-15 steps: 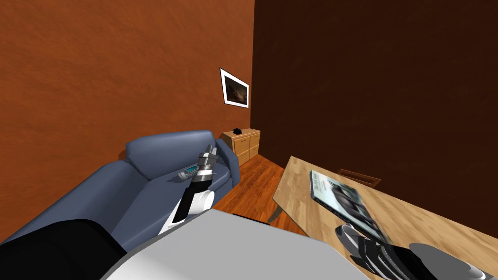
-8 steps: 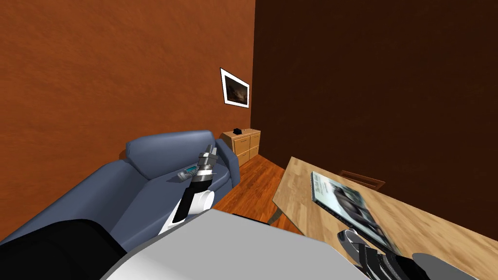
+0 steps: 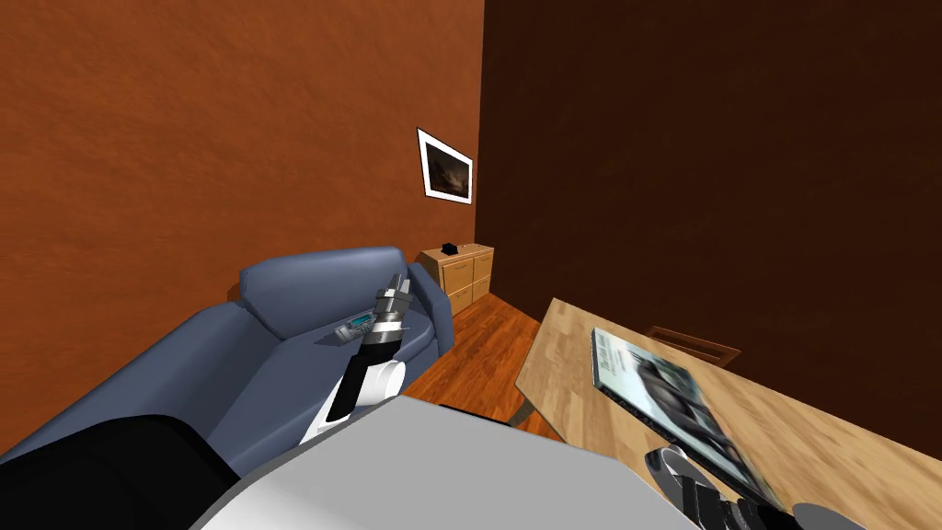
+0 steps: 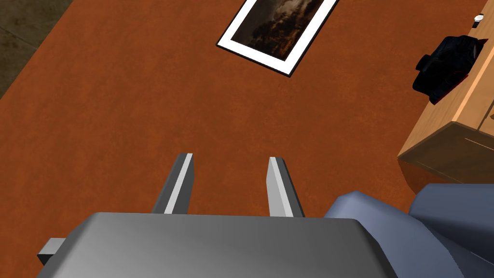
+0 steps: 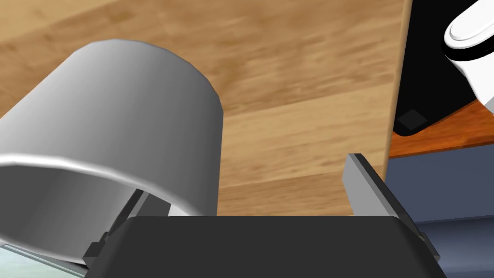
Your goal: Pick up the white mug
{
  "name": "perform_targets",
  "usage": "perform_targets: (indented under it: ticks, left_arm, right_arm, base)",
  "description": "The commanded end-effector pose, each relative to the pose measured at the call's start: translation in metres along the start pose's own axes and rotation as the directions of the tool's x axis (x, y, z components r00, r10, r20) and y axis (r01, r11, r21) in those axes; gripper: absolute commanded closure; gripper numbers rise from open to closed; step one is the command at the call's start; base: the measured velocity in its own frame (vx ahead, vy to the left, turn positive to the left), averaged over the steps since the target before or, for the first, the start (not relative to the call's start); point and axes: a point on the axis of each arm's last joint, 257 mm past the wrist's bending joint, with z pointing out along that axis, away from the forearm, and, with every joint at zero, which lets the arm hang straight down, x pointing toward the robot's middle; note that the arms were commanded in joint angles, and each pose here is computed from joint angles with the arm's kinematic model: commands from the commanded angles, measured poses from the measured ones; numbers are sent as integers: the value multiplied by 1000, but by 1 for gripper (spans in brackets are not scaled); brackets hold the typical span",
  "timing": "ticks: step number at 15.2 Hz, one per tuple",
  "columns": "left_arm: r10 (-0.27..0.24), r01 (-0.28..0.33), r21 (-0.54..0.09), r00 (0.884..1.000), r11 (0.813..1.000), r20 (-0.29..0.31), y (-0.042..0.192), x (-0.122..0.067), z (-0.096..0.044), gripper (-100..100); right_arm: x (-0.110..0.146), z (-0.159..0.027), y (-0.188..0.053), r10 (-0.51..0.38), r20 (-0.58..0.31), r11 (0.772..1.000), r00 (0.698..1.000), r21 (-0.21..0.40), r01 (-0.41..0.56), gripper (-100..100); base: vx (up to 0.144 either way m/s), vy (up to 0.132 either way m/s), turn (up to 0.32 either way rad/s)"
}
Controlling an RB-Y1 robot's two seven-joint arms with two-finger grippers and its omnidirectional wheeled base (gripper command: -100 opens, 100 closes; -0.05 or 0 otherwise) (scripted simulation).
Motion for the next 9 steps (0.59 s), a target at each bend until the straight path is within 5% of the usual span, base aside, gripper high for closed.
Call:
perform_targets:
  ticks: [1, 2, 9]
  left_arm:
    - [0, 0, 0, 1000, 1000, 0, 0, 0, 0, 0]
    - [0, 0, 0, 1000, 1000, 0, 0, 0, 0, 0]
    - [0, 0, 0, 1000, 1000, 0, 0, 0, 0, 0]
  right_arm:
    - [-1, -2, -5, 6, 9, 1000, 1000, 16, -6, -100]
    - [6, 3, 11, 6, -1, 1000, 1000, -3, -6, -100]
    - [18, -5, 11, 10, -9, 999, 1000, 34, -10, -100]
  base:
    - [21, -15, 6]
    - [26, -20, 27]
    - [-1, -2, 6]
